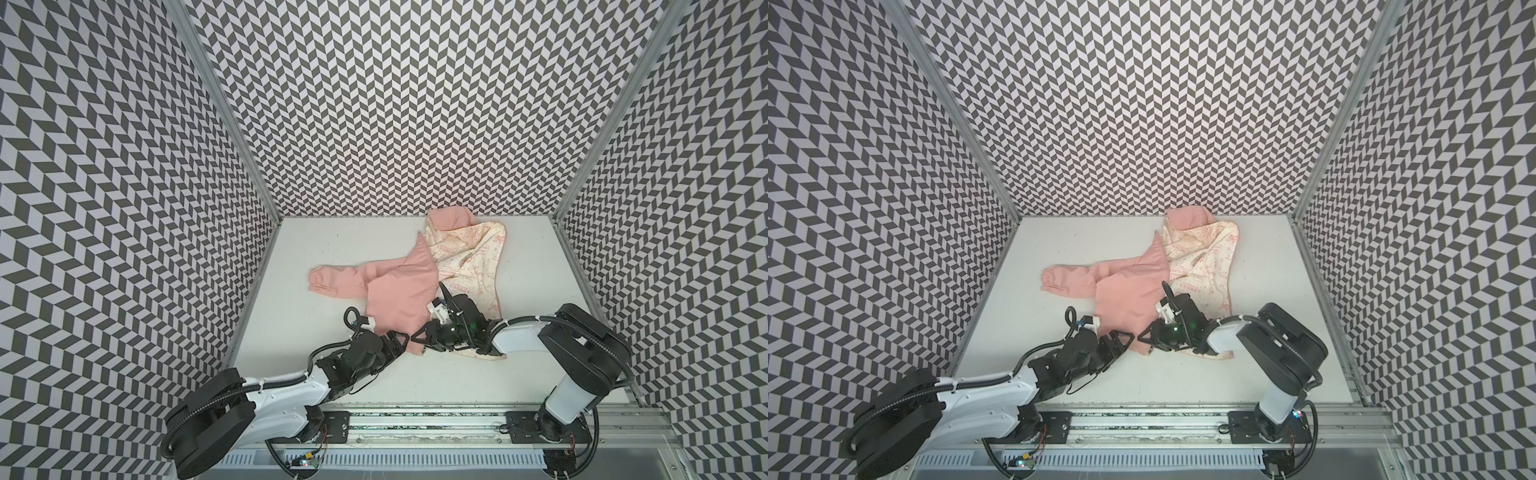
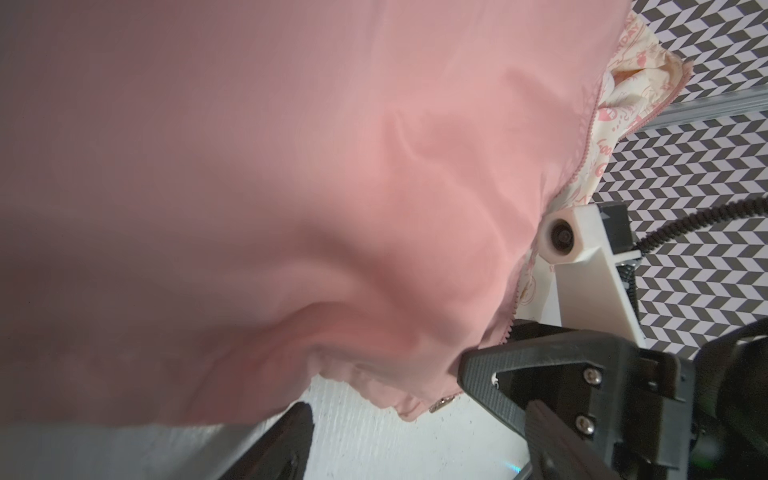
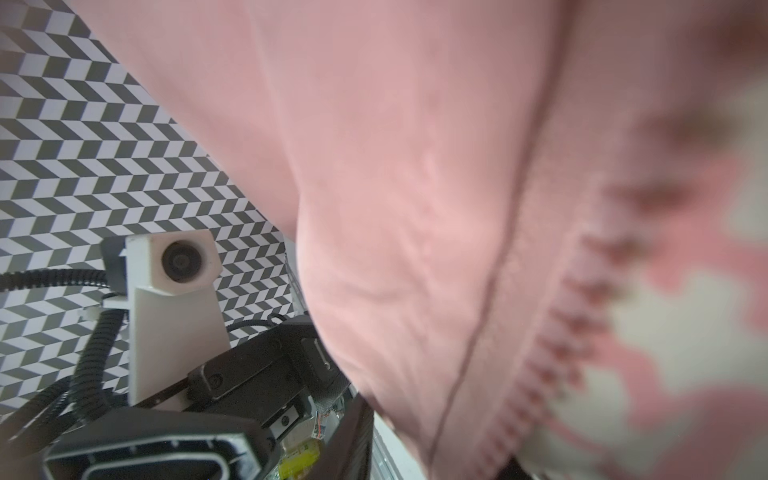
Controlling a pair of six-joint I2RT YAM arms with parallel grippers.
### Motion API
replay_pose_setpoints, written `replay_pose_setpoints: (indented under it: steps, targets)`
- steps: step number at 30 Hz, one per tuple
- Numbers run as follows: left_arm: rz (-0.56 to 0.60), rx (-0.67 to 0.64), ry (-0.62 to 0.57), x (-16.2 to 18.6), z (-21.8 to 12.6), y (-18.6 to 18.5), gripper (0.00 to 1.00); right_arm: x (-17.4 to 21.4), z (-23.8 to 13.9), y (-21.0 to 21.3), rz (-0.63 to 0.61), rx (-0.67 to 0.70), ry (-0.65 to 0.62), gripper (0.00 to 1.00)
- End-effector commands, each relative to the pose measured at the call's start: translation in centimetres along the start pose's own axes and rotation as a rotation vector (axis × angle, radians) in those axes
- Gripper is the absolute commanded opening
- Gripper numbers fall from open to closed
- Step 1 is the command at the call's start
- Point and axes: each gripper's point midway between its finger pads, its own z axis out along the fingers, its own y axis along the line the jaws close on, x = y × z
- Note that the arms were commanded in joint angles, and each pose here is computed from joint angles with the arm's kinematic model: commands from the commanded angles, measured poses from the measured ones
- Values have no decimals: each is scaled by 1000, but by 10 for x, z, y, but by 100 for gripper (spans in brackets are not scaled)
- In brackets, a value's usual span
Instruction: Zip up the jacket
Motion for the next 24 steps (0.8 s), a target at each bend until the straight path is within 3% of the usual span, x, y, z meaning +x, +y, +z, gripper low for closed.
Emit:
replay_pose_setpoints:
  steps: [1,11,24]
  targets:
    - [42,30,-32,-6,-6,-15,82,-3,-8,36,-68,-58,-17,23]
    - [134,233,-48,-6,-43,-76,83,-23,-27,93,-153,-10,-53,0]
    - [60,453,-109,-28,-65,-142,86,-64,-38,162,-122,-31,-153,0]
